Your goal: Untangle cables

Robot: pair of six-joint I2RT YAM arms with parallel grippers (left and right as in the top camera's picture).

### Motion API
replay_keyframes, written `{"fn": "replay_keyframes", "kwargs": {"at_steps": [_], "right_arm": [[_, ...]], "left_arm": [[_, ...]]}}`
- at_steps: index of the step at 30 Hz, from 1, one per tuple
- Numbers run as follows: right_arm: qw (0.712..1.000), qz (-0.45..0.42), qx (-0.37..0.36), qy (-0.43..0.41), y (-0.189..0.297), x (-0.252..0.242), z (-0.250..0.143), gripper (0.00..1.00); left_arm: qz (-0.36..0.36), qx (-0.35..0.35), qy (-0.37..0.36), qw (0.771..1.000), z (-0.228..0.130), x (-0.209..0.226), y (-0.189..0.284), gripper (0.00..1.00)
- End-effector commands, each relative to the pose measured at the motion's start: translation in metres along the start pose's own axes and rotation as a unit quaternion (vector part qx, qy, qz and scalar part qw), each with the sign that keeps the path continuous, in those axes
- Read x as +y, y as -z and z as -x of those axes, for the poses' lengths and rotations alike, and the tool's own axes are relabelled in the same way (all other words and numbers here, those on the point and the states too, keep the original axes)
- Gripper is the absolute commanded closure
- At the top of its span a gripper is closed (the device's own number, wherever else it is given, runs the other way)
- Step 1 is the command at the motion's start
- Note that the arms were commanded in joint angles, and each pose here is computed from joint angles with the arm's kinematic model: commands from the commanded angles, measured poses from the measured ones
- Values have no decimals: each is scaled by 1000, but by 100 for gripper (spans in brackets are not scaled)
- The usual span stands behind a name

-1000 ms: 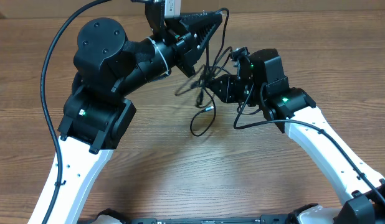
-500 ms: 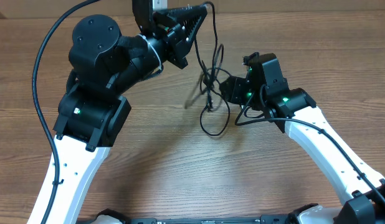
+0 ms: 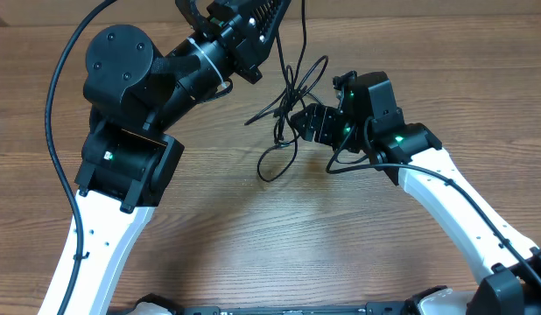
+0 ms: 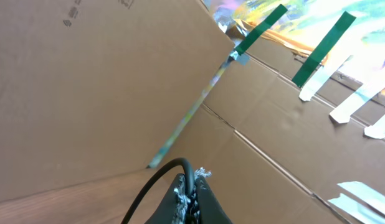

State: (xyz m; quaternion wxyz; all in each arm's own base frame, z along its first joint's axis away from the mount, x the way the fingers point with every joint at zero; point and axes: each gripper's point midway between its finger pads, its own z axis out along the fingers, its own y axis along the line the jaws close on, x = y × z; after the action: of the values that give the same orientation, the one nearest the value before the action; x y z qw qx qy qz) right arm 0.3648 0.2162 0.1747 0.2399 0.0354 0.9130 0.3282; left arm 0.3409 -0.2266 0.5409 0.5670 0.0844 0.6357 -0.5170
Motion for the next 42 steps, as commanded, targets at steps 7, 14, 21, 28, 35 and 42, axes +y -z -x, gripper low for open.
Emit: {"fn": "replay_keyframes", "kwargs": {"at_steps": [7,14,21,28,35,42], "right_arm": [[999,-40,3,-16,-36,-27,5,35],[997,-77,-10,14,-43,-45,10,96],[959,-282,-29,19,-12,-125,12,96],[919,-388,-58,-21,47,-174,33,96],[915,-380,-133,-25,111,-148,86,96],[941,-284,-182,27,141,-79,120,96]], "left_arm": [[-31,-24,-9,999,20,-25,10,96],[116,4,-47,992,-1,36,15,96],[437,-2,-107,893,1,148,86,96],[557,-41,-101,824,36,200,155,96],[606,-73,-93,787,61,223,198,96],[589,-58,-58,804,52,229,198,96]]}}
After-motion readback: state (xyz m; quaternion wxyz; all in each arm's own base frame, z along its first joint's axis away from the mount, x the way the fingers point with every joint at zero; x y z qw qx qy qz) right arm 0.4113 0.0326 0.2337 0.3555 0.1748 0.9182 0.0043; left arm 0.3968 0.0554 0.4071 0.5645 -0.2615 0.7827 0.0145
